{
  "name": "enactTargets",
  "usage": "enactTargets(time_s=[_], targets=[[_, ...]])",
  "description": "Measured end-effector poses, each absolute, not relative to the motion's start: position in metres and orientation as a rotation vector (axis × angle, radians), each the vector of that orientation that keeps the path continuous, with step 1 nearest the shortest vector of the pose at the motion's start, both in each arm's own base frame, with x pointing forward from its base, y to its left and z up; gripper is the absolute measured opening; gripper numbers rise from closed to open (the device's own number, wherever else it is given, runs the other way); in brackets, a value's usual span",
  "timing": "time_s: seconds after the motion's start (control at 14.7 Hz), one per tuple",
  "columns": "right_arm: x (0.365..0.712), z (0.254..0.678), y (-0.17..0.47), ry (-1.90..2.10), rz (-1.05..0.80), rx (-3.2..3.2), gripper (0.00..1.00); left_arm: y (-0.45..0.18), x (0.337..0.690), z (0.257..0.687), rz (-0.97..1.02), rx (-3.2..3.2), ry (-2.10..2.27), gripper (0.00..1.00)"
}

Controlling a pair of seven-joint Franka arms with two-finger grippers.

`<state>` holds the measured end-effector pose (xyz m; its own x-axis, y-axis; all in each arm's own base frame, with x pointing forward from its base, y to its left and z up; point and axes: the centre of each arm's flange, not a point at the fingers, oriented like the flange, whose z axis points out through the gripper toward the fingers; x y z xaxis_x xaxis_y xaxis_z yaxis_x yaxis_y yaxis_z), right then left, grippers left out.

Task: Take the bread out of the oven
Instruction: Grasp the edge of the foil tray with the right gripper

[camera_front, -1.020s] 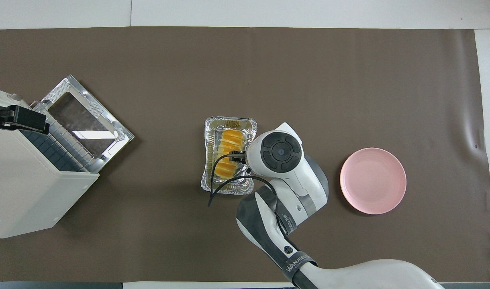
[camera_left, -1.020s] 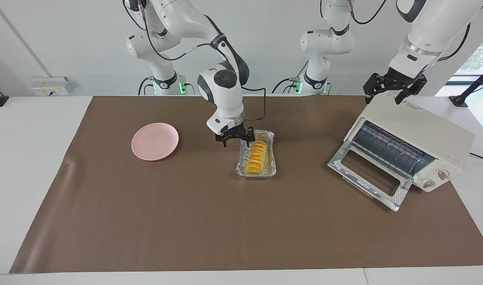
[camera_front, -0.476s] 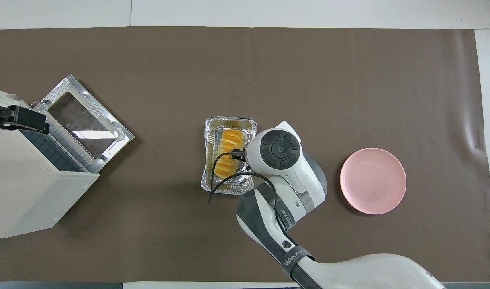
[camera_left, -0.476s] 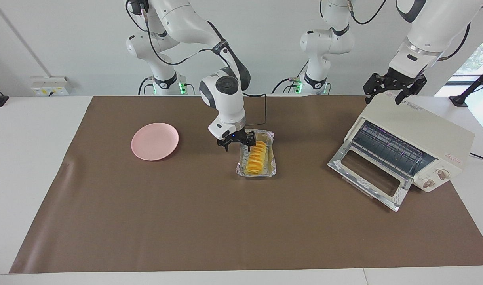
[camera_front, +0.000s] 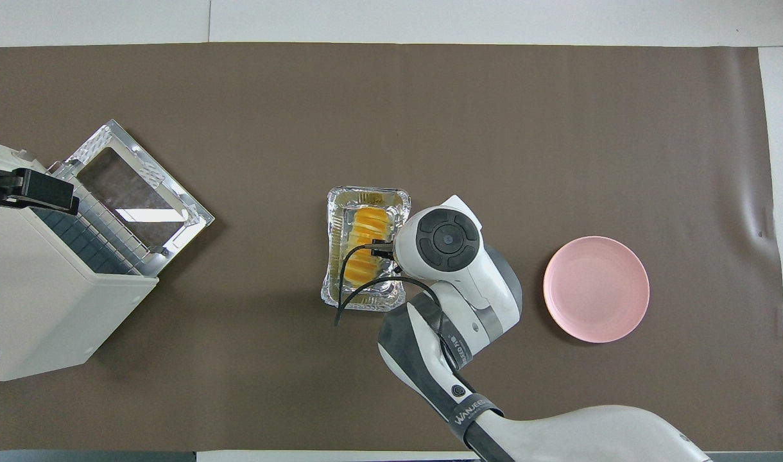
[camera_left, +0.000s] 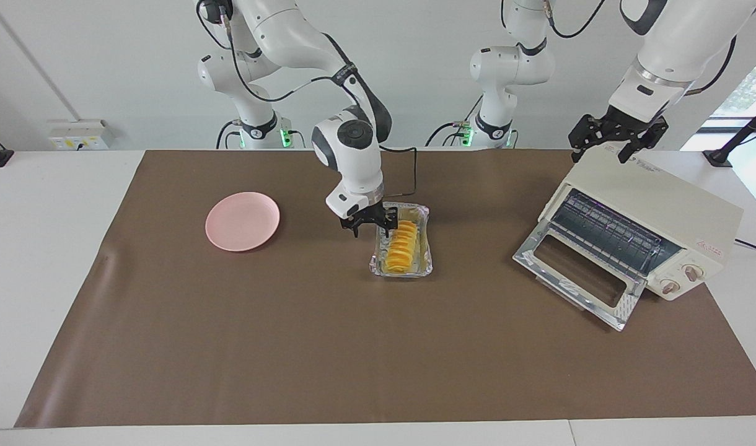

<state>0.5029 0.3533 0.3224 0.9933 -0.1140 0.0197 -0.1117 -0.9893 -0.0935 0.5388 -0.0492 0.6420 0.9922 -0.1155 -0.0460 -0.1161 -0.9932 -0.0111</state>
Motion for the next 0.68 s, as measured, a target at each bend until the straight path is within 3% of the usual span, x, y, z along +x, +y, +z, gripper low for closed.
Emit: enactTargets(time_s=[0.41,0.48,0.68], targets=[[0.495,0.317,0.358,0.236,-0.018,-3.047,0.73,-0.049,0.539,0.642,0.071,-3.122,0.182,1.0],[0.493,0.317,0.362,0.251,-0.017,-3.045,0.66,-0.049,0.539,0.642,0.071,-3.122,0.182,1.0],[0.487,0.32,0.372,0.261,-0.039,-3.029,0.31,-0.049,0.539,0.642,0.071,-3.122,0.182,1.0]])
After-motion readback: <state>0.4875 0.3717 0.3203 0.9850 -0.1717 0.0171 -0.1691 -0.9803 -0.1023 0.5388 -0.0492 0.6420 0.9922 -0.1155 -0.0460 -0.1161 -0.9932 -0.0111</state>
